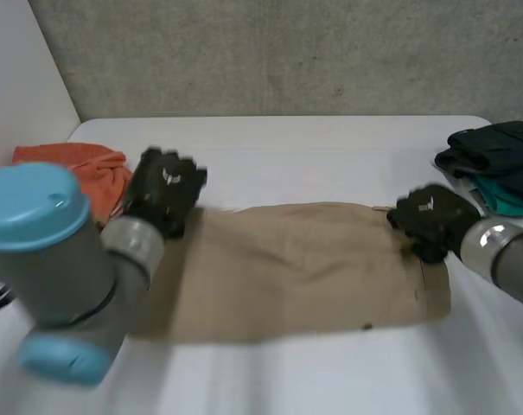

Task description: Fold the laundry.

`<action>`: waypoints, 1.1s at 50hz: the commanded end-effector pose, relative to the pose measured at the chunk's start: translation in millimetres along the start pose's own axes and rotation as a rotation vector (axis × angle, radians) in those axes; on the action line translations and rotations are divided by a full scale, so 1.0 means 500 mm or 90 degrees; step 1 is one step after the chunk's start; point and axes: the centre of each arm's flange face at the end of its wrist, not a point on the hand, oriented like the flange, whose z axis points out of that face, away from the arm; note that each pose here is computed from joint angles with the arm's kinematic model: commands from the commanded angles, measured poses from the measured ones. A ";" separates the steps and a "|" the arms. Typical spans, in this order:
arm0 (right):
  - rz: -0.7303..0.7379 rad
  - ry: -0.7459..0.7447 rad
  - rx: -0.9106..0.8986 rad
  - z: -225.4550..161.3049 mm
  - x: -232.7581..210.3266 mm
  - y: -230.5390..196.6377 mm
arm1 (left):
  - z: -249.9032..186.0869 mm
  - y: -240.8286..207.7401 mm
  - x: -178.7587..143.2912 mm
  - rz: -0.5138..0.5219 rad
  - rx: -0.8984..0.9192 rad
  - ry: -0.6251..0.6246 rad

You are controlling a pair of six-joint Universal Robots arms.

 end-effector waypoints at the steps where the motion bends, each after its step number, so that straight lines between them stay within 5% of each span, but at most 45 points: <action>1: -0.037 0.076 0.085 0.106 0.015 -0.027 | 0.171 0.023 0.012 0.021 0.066 -0.069; 7: -0.056 0.125 0.122 0.206 0.012 -0.027 | 0.276 0.065 0.020 0.018 0.073 -0.098; 14: -0.074 0.202 0.165 0.282 0.012 -0.019 | 0.290 0.083 0.048 0.017 0.079 -0.077; 20: -0.015 0.264 0.148 0.219 0.052 -0.058 | 0.244 0.022 0.053 0.009 0.106 -0.066; 27: 0.056 0.101 0.065 0.077 0.011 -0.064 | 0.160 -0.013 0.017 0.008 0.101 -0.062; 33: 0.169 -0.032 -0.074 0.024 -0.030 0.025 | 0.098 -0.008 0.015 -0.016 0.088 -0.042; 41: 0.154 0.020 -0.028 0.052 -0.022 0.066 | 0.065 0.014 0.041 -0.070 0.071 -0.014; 55: 0.125 0.060 0.031 0.137 -0.037 0.114 | 0.065 0.016 0.050 -0.073 0.069 -0.007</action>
